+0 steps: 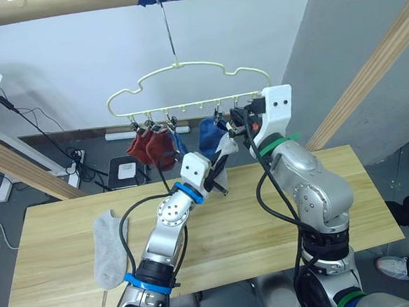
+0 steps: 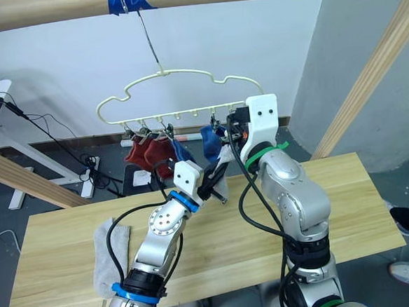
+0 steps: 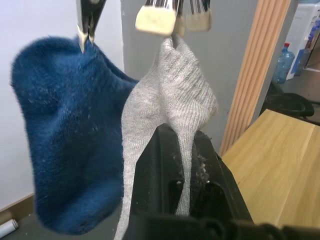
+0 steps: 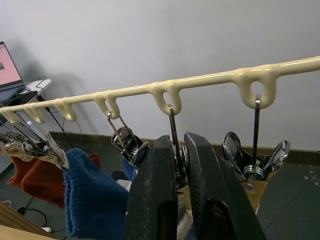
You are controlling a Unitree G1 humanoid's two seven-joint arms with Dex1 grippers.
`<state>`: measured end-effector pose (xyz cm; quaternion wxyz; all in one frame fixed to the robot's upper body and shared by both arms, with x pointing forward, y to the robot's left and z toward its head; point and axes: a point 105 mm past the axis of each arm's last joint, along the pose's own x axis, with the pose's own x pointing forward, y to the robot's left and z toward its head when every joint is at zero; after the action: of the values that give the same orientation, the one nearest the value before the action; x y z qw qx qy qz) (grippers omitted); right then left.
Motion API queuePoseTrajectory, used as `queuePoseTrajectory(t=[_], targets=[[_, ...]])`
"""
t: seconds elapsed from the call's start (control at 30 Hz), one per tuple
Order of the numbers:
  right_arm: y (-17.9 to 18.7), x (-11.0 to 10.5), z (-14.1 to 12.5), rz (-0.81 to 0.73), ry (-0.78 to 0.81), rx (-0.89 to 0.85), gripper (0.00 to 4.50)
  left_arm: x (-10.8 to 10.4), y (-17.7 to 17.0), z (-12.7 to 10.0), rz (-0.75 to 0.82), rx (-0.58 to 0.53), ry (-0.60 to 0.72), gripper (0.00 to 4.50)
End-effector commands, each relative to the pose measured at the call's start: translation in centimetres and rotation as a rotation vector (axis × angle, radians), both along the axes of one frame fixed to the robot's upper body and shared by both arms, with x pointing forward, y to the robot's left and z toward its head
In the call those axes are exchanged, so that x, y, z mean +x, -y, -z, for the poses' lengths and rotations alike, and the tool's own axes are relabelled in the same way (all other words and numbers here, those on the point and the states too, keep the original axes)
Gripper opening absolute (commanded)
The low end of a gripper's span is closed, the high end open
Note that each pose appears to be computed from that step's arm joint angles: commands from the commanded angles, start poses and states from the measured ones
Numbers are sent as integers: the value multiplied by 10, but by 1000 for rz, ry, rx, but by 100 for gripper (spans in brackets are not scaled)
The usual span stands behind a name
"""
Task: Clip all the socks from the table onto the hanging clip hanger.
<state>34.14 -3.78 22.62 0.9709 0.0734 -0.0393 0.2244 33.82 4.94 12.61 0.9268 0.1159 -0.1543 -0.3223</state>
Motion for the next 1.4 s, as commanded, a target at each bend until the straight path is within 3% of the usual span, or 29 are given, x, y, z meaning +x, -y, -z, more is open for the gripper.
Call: queuePoseTrajectory(t=[0.03,0.27,0.6,0.73,0.77,1.1,1.23,1.4], targets=[[-2,-7,-13,-15,50,18,0,-3,5,-10,16,-12,48,0],[0,-8,-15,-1,66,26,0,-3,6,-15,17,-25,60,0],[-2,-14,-14,-46,58,25,354,1,7,-18,7,-31,73,0],[-2,-23,-14,-83,62,3,354,3,6,-21,2,-44,75,0],[-1,-24,-14,-90,63,-5,357,3,6,-21,2,-43,72,61],[11,-46,-10,-170,62,-118,357,-5,11,-11,117,-38,-49,352],[24,-55,-5,-157,109,-244,357,-22,2,-22,254,-4,-41,352],[32,-54,-2,-107,120,-271,357,-38,-11,-29,366,17,-89,352]])
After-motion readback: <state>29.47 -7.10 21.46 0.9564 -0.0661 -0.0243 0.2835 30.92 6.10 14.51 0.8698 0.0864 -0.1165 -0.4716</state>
